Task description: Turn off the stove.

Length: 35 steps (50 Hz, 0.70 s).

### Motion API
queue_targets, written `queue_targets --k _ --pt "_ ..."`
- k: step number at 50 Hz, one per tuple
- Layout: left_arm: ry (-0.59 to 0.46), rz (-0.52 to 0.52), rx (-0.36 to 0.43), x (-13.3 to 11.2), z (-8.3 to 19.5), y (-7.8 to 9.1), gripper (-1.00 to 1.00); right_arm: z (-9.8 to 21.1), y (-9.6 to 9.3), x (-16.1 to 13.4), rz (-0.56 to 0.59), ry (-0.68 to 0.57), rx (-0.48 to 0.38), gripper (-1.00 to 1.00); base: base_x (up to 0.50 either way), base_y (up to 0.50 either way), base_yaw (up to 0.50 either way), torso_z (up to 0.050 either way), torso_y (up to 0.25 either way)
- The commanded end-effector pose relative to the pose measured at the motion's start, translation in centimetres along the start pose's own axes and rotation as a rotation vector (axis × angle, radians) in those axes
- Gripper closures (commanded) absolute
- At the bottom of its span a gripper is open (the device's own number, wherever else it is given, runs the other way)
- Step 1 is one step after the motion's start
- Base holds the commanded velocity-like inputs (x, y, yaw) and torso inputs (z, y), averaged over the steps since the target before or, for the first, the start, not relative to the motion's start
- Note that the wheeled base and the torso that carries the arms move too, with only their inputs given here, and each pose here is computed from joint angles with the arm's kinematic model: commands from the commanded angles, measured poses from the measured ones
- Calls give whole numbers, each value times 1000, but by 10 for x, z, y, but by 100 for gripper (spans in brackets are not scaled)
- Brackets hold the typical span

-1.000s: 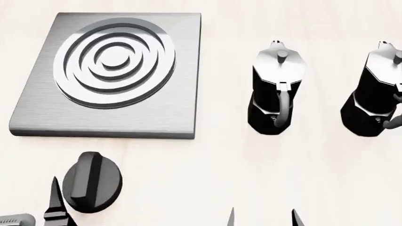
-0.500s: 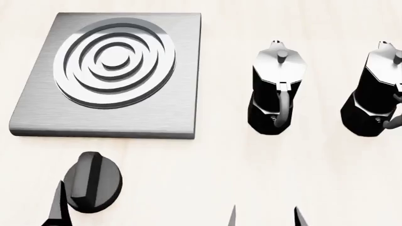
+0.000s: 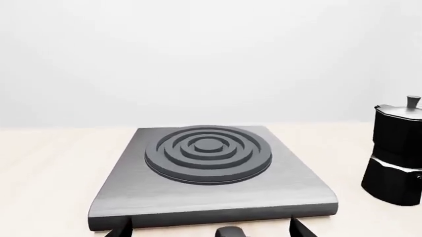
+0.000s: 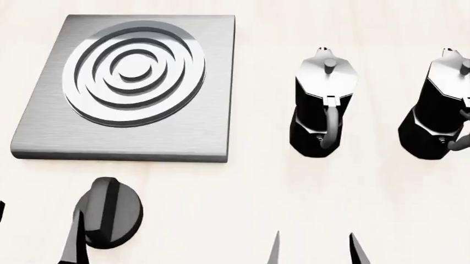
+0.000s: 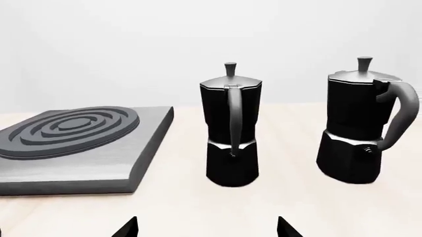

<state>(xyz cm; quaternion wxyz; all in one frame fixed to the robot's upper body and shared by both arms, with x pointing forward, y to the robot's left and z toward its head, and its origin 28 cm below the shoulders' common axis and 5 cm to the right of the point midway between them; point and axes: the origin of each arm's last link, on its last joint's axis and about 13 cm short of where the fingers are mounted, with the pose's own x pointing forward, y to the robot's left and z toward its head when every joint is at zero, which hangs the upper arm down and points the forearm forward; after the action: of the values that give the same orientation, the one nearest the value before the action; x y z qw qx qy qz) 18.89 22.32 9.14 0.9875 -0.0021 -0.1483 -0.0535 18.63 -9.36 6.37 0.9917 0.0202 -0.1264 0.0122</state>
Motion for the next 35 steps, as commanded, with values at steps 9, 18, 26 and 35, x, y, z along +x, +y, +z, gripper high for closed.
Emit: queue_targets --k 9,18,26,35 --pt "-42 -13 -11 3 14 -3 -100 14 -2 8 3 -38 -3 -100 0 0 0 0 0" --pt "-63 -19 -12 4 22 -4 -100 22 -5 11 1 -56 -14 -100 0 0 0 0 0" --pt "-78 -18 -25 4 28 -6 -100 26 -6 13 3 -71 -23 -100 0 0 0 0 0" --pt "-92 -22 -27 5 33 -5 -100 34 -6 16 10 -94 -36 -100 0 0 0 0 -1"
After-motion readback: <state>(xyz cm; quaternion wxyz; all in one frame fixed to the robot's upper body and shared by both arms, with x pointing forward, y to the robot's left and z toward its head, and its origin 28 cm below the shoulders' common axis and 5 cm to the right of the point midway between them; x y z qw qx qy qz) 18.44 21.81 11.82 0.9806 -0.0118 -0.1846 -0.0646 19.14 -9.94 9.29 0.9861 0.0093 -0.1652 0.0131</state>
